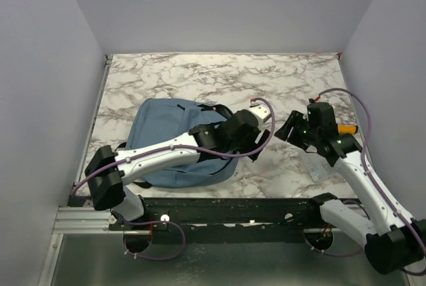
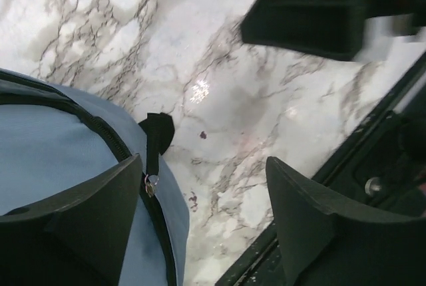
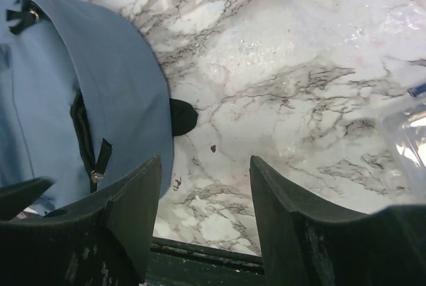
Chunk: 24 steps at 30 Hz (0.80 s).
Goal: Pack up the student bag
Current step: Zip the student bag at the center of the board.
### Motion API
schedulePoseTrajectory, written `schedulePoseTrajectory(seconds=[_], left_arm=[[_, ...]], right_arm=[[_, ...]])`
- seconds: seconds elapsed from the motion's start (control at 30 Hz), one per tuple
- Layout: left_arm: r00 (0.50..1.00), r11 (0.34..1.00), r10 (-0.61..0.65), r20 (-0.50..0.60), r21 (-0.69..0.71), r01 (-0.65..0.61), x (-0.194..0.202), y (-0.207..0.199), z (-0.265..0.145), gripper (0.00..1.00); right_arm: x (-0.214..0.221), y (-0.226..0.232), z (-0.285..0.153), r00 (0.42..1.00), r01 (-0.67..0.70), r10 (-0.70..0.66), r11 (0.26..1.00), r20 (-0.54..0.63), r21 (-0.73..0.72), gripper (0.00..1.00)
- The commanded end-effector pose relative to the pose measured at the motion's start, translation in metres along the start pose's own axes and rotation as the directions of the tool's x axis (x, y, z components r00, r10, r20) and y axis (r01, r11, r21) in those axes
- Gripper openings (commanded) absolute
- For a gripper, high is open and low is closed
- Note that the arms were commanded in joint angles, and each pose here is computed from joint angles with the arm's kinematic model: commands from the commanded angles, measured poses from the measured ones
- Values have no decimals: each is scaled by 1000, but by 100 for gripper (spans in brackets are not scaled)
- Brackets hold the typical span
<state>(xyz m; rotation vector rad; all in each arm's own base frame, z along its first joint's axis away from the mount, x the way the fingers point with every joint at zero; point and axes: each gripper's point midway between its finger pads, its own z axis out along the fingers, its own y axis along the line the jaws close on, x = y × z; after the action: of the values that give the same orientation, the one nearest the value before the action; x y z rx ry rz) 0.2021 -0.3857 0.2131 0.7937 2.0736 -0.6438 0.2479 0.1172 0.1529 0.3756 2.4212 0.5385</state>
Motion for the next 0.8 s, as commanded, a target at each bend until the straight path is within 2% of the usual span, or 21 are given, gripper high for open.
schedulePoseTrajectory(seconds=[0.0,0.33,0.77], left_arm=[[991,990,90,-95,-98,-99,12,17,22,74],[974,961,170,-151,-193,-197,17,33,55,69],[959,950,188,-212,-208,-232,37,42,72,45]], right_arm=[[-11,-13,-18,987,-69,64,997,147,27,60],[-1,-9,-23,992,-48,49,999,113,-12,60],[-4,-17,-29,986,-76,71,997,148,27,60]])
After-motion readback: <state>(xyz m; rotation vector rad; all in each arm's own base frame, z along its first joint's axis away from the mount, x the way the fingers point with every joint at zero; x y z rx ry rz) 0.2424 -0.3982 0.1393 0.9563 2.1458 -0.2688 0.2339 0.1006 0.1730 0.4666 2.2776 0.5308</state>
